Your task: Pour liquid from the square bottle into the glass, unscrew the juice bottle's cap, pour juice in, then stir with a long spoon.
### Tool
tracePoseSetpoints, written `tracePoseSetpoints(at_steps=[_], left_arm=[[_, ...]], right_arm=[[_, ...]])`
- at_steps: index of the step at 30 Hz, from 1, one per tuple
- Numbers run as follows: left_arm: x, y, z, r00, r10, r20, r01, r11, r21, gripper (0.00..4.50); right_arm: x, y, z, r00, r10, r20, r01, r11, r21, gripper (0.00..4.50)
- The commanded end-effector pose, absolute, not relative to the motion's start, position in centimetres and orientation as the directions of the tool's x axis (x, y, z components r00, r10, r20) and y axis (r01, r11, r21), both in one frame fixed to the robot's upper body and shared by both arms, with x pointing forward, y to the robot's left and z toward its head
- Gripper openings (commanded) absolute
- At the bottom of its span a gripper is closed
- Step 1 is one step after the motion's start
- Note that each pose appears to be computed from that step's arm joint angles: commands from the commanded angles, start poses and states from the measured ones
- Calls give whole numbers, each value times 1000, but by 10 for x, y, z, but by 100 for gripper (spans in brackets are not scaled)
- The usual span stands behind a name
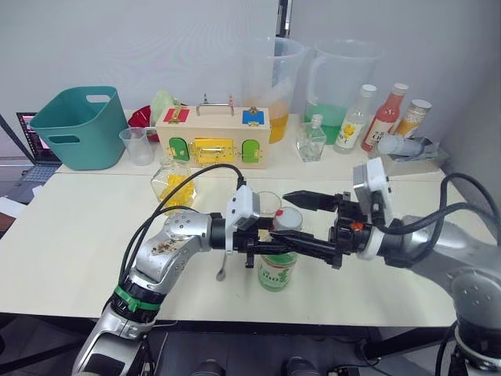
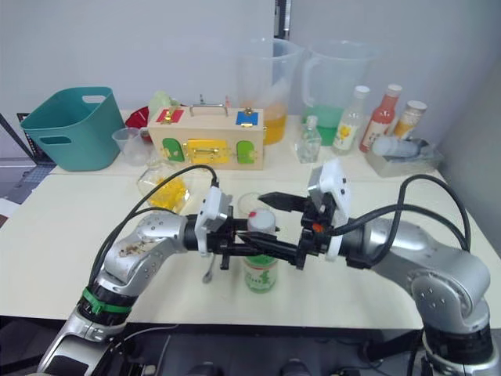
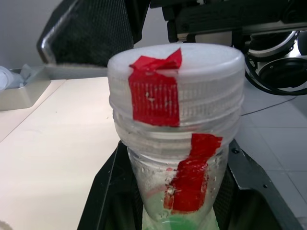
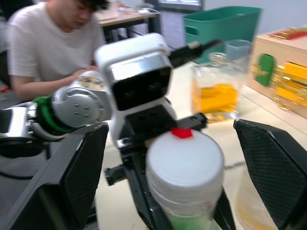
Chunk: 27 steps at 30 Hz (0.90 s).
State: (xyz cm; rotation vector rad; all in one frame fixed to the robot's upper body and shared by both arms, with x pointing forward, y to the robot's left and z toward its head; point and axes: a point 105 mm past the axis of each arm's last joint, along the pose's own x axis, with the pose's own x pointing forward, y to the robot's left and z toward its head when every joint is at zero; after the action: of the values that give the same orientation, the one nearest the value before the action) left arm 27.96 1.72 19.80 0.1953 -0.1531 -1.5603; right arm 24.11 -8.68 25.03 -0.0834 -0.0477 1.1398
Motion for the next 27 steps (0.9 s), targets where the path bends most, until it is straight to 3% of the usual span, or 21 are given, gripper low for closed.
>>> tracePoseSetpoints(at_steps=[1, 13, 22, 27], left_arm=[[286, 16, 194, 32, -998, -59, 969, 17, 245, 129], [288, 14, 195, 17, -998, -66, 968, 0, 250, 129], [289, 15, 196, 30, -997, -69, 967, 11, 256, 129], [289, 16, 197, 38, -997, -69, 965, 19, 261, 129]], right_arm=[[233, -89, 256, 467, 884, 1, -877, 463, -125, 444], [233, -85, 254, 525, 851, -4, -846, 521, -110, 444], [238, -81, 251, 515, 857, -25, -853, 510, -110, 169], [236, -78, 253, 476, 879, -27, -874, 469, -123, 168]])
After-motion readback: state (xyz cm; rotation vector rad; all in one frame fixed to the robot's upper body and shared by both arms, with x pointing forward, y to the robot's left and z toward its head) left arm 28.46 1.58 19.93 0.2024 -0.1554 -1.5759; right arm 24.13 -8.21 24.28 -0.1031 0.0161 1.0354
